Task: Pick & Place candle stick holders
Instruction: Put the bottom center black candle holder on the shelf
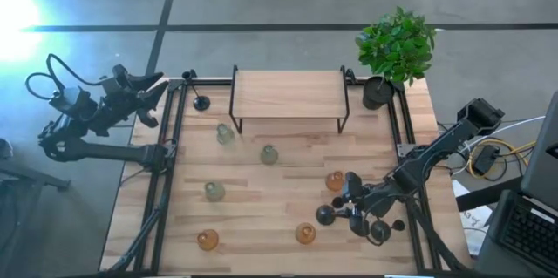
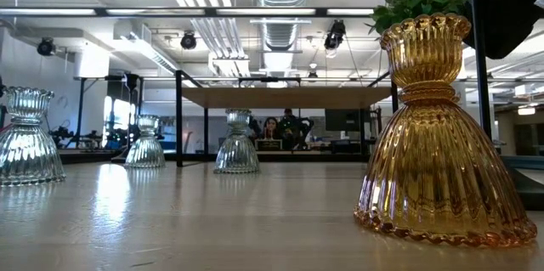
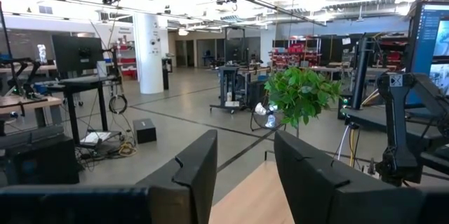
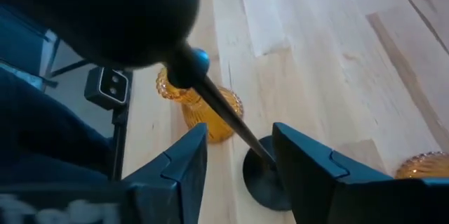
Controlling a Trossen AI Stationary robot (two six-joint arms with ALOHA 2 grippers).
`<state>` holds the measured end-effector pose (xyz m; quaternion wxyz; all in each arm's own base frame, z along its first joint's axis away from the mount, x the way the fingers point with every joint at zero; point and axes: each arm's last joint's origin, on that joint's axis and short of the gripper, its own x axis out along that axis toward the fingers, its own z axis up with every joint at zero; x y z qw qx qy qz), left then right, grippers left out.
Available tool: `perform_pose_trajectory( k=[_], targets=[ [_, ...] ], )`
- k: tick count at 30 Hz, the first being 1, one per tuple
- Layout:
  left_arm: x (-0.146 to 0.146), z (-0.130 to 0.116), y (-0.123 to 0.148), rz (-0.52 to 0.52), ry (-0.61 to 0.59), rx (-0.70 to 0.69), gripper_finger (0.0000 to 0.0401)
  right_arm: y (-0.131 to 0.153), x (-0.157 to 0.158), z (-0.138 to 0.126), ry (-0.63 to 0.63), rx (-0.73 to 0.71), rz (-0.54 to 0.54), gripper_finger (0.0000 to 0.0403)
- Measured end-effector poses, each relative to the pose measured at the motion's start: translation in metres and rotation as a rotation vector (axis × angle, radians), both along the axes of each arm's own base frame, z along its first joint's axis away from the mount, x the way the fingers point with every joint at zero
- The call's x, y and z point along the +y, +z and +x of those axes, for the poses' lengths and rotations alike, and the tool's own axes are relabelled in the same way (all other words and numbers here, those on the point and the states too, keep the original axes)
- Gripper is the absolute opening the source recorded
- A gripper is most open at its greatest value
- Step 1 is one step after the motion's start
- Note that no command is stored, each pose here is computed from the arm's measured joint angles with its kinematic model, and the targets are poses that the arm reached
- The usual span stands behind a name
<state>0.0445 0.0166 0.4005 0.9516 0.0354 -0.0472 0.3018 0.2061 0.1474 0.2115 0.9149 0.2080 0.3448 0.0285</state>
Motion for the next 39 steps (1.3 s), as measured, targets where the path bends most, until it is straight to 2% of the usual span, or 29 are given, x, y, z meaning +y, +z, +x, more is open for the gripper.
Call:
perform_pose_trajectory(
  k=[11, 19, 26, 35, 39],
  targets=[
    [0.000, 0.000, 0.000, 0.000, 0.000, 0.000, 0.0147, 0.002, -0.003, 0.004, 0.007, -0.029, -0.021, 0.0106],
    [0.000, 0.000, 0.000, 0.000, 0.000, 0.000, 0.0147, 0.002, -0.009, 0.008, -0.010, -0.035, -0.048, 0.0019],
    [0.000, 0.000, 0.000, 0.000, 0.000, 0.001, 0.0147, 0.008, -0.017, 0.012, -0.033, -0.074, -0.049, 0.0012],
    [0.000, 0.000, 0.000, 0.007, 0.010, 0.006, 0.0147, 0.064, -0.061, 0.034, -0.117, -0.145, -0.246, 0.0010],
    [0.001, -0.001, 0.000, 0.005, 0.057, 0.009, 0.0147, 0.097, -0.089, 0.044, -0.160, -0.155, -0.252, 0.0010]
  ],
)
